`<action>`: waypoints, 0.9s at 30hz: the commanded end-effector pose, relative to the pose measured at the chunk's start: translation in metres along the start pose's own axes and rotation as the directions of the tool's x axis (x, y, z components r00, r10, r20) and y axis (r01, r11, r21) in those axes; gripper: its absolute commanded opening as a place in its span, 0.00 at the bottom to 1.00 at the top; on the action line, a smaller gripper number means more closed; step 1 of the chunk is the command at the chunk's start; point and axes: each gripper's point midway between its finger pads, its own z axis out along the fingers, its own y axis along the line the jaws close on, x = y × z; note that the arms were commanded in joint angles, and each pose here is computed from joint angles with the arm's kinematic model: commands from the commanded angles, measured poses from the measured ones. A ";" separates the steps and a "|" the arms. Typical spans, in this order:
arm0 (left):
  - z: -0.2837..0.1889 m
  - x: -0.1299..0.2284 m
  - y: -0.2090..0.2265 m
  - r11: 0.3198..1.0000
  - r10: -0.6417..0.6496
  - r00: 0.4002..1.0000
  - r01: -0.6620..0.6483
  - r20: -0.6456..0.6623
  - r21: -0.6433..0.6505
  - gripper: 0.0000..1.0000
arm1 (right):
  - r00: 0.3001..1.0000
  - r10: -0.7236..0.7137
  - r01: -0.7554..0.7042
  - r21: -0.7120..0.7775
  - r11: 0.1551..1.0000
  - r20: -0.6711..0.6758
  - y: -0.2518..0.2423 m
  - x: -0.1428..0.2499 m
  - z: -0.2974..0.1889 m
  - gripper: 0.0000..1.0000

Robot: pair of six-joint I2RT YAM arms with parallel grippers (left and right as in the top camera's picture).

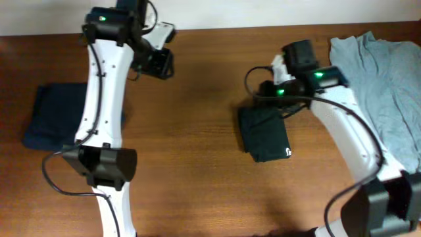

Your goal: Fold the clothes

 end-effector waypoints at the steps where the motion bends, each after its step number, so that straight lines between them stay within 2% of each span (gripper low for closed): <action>1: -0.010 -0.015 -0.058 0.956 0.264 0.959 -0.274 0.101 0.104 0.44 | 0.995 0.094 -0.092 0.033 0.995 -0.043 -0.027 0.003 0.008 0.10; 2: -0.004 -0.016 -0.069 0.936 0.324 0.940 -0.335 0.102 0.112 0.44 | 0.989 0.127 -0.124 0.047 0.991 -0.072 -0.036 0.008 0.015 0.04; 4: 0.010 -0.014 -0.084 0.907 0.393 0.915 -0.401 0.088 0.125 0.44 | 0.977 0.170 -0.161 0.074 0.984 -0.132 -0.049 0.020 0.031 0.04; 7: 0.028 -0.014 -0.090 0.899 0.415 0.908 -0.420 0.066 0.126 0.44 | 0.962 0.187 -0.170 0.100 0.980 -0.197 -0.060 0.034 0.064 0.04; 11: 0.038 -0.010 -0.089 0.900 0.413 0.909 -0.416 0.046 0.132 0.44 | 0.972 0.166 -0.156 0.076 0.985 -0.163 -0.060 0.020 0.101 0.04; 14: 0.040 -0.007 -0.089 0.901 0.410 0.911 -0.410 0.031 0.139 0.44 | 0.971 0.211 -0.206 0.056 0.977 -0.115 -0.059 0.004 0.138 0.04; 18: 0.041 -0.003 -0.089 0.903 0.407 0.913 -0.405 0.017 0.147 0.44 | 0.970 0.216 -0.215 0.024 0.976 -0.108 -0.056 0.001 0.171 0.04; 23: 0.045 -0.002 -0.088 0.903 0.405 0.914 -0.402 0.012 0.150 0.45 | 0.984 0.143 -0.160 -0.165 0.973 -0.109 -0.029 -0.014 0.143 0.04; 26: 0.047 -0.001 -0.088 0.904 0.401 0.916 -0.398 0.011 0.154 0.45 | 0.985 0.138 -0.155 -0.171 0.973 -0.105 -0.033 -0.013 0.104 0.04; 27: 0.047 -0.002 -0.090 0.903 0.400 0.916 -0.397 0.016 0.164 0.48 | 0.988 0.115 -0.131 -0.167 0.977 -0.101 -0.035 -0.011 0.087 0.04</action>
